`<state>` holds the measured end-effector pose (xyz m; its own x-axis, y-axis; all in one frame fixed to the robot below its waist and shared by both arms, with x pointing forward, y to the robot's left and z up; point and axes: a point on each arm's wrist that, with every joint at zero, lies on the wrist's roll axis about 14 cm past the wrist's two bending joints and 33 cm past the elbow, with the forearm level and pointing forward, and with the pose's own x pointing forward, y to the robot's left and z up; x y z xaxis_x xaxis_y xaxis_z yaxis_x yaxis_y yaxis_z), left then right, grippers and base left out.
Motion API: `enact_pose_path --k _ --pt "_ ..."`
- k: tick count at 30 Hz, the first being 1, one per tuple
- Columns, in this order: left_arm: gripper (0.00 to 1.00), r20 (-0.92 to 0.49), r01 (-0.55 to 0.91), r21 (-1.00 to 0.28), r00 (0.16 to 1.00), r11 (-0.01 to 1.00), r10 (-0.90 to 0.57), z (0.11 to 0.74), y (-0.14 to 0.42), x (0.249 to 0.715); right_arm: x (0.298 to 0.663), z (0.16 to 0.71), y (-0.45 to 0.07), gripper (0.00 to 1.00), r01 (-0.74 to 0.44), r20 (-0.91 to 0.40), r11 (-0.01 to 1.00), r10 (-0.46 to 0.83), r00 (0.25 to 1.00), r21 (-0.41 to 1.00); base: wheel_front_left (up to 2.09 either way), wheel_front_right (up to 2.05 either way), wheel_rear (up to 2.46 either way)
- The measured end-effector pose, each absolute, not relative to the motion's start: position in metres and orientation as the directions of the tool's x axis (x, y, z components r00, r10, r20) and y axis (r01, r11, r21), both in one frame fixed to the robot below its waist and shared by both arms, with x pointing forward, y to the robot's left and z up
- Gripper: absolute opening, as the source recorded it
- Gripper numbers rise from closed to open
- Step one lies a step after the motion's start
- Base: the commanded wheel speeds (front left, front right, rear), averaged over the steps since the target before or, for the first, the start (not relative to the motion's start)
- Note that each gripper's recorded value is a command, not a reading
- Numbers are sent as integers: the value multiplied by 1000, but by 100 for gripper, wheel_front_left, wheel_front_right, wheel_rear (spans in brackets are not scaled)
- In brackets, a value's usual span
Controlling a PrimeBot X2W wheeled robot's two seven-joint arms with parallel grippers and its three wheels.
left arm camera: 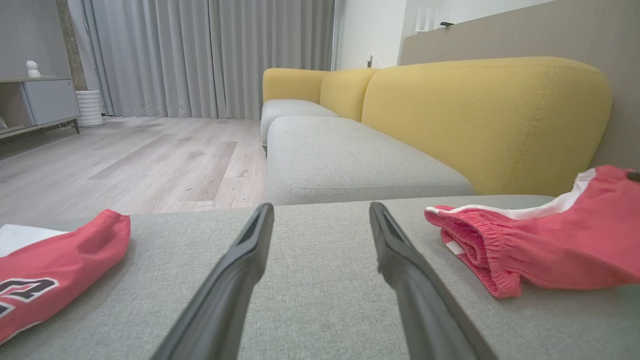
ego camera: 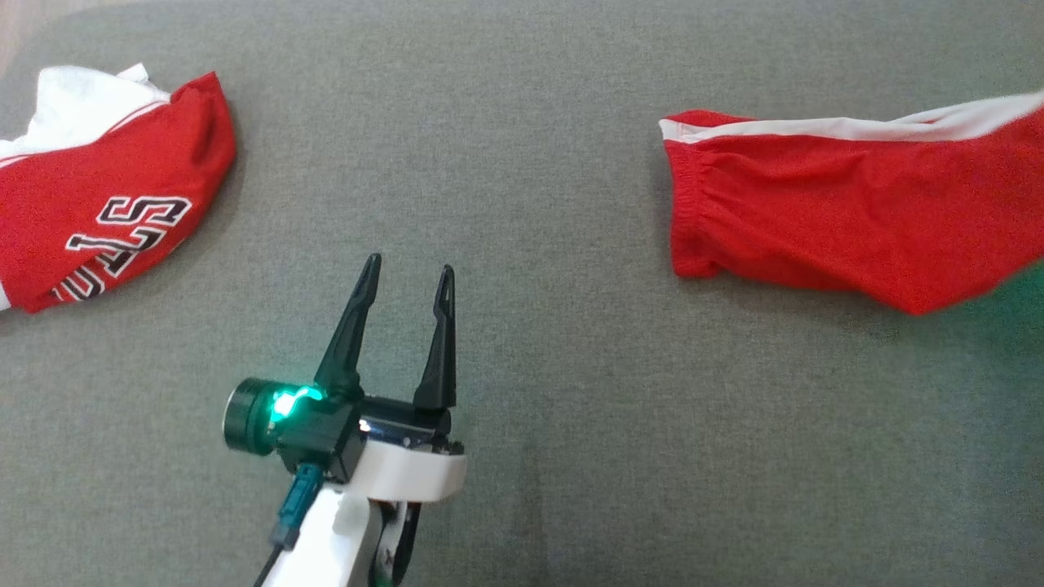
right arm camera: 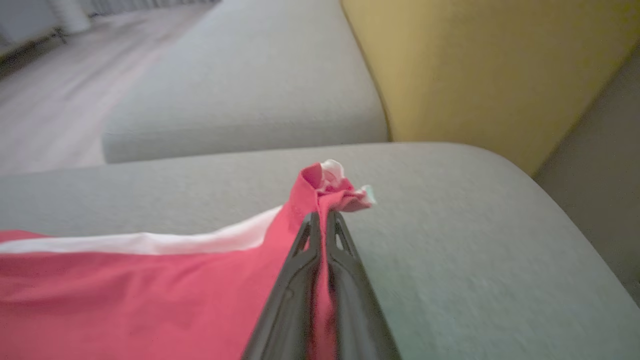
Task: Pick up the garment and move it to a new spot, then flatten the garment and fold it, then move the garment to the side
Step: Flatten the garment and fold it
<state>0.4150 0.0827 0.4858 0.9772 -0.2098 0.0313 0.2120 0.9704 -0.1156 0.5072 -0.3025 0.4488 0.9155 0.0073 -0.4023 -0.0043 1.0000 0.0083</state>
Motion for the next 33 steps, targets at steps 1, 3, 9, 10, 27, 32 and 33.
enact_pose_path --k 1,3,9,10,27,32,33 --pt "100 30 213 -116 977 970 -211 486 82 414 512 458 -292 0 -29 -370 999 35 928 22 0 0 0" --pt "100 22 212 -115 977 971 -210 484 83 410 519 476 -269 0 -81 -310 995 93 946 50 0 0 0" --pt "100 41 203 -102 979 974 -200 492 87 405 516 508 -201 0 -251 -216 965 262 941 81 0 0 0" --pt "100 41 200 -102 980 974 -197 492 88 404 513 507 -186 0 -283 -218 955 295 930 85 0 0 0" --pt "100 28 135 -123 991 983 -133 492 106 392 451 474 -22 100 -539 -172 795 593 786 278 0 0 0" --pt "100 52 103 -123 994 987 -97 501 116 387 452 495 -56 100 -479 -31 846 499 866 234 0 0 0" --pt "100 55 97 -125 994 987 -91 502 117 384 450 496 -65 100 -458 -9 858 473 881 232 0 0 0"
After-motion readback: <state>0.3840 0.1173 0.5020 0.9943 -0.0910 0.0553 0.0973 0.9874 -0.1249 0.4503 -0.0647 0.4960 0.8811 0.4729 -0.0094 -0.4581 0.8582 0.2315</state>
